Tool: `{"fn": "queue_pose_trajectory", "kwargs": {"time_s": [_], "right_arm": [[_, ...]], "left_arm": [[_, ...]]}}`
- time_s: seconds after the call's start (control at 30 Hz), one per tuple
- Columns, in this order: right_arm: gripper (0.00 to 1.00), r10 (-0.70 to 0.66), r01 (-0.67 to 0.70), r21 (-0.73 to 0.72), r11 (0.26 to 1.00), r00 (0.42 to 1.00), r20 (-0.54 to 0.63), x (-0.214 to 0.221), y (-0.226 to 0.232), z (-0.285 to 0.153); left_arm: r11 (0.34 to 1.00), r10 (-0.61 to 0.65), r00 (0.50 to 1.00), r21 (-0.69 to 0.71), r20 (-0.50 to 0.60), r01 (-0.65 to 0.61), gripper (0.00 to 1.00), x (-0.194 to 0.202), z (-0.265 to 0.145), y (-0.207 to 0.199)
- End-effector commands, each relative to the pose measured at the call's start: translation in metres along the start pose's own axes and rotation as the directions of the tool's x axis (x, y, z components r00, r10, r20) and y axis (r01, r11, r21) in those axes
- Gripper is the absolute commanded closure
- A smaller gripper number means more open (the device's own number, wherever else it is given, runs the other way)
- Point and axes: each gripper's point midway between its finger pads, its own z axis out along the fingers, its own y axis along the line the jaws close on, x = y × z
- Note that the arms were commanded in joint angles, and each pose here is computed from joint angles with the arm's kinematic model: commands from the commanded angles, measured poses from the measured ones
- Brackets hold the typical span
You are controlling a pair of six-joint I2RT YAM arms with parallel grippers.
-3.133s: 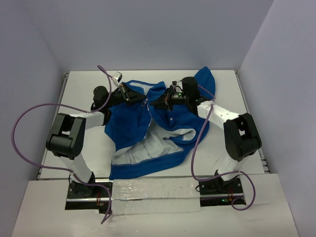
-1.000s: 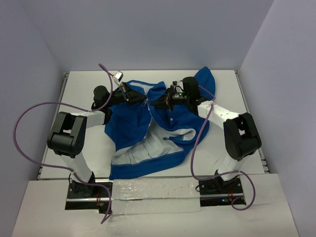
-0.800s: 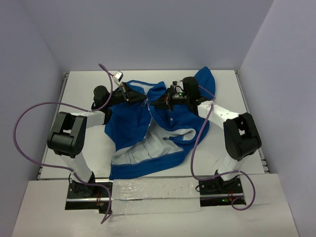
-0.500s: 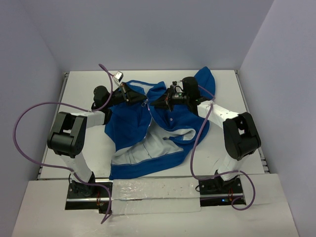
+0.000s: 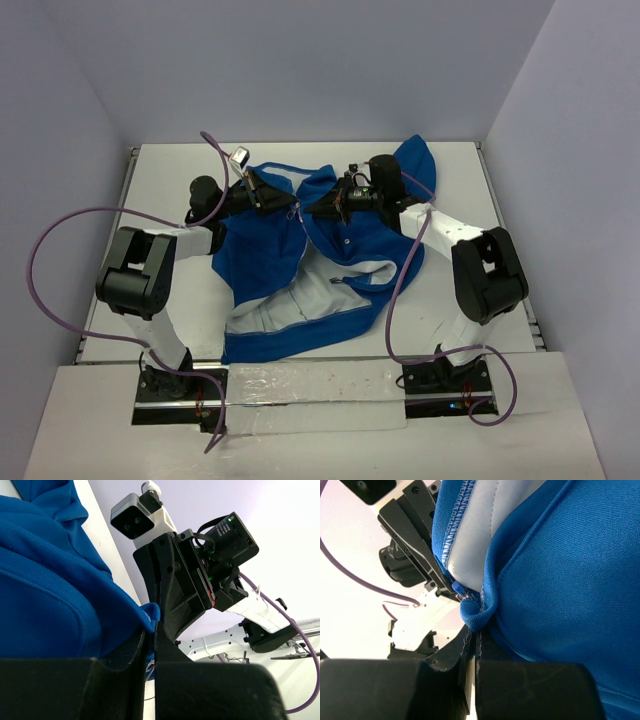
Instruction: Zip up the jacket
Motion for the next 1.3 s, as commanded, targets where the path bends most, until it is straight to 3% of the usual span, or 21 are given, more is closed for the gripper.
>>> {"fn": "queue_pose_trajectory", "kwargs": {"time_s": [0.0, 0.6, 1.27], "right_arm": [[1.0, -0.072, 0.072, -0.056, 0.996, 0.997, 0.001, -0.005, 0.025, -0.001], [1.0, -0.267, 0.268, -0.019, 0.963, 0.962, 0.061, -0.012, 0.024, 0.001], [1.0, -0.306, 0.322, -0.074, 0.944, 0.936, 0.172, -0.019, 0.047, -0.005]], "left_arm": [[0.993, 0.094, 0.996, 0.077, -0.007, -0.094, 1.0, 0.003, 0.0, -0.029], [0.993, 0.062, 0.998, 0.098, -0.013, -0.06, 1.0, 0.004, 0.0, -0.033], [0.997, 0.018, 1.0, 0.081, -0.001, -0.018, 1.0, 0.01, -0.003, -0.025]]}}
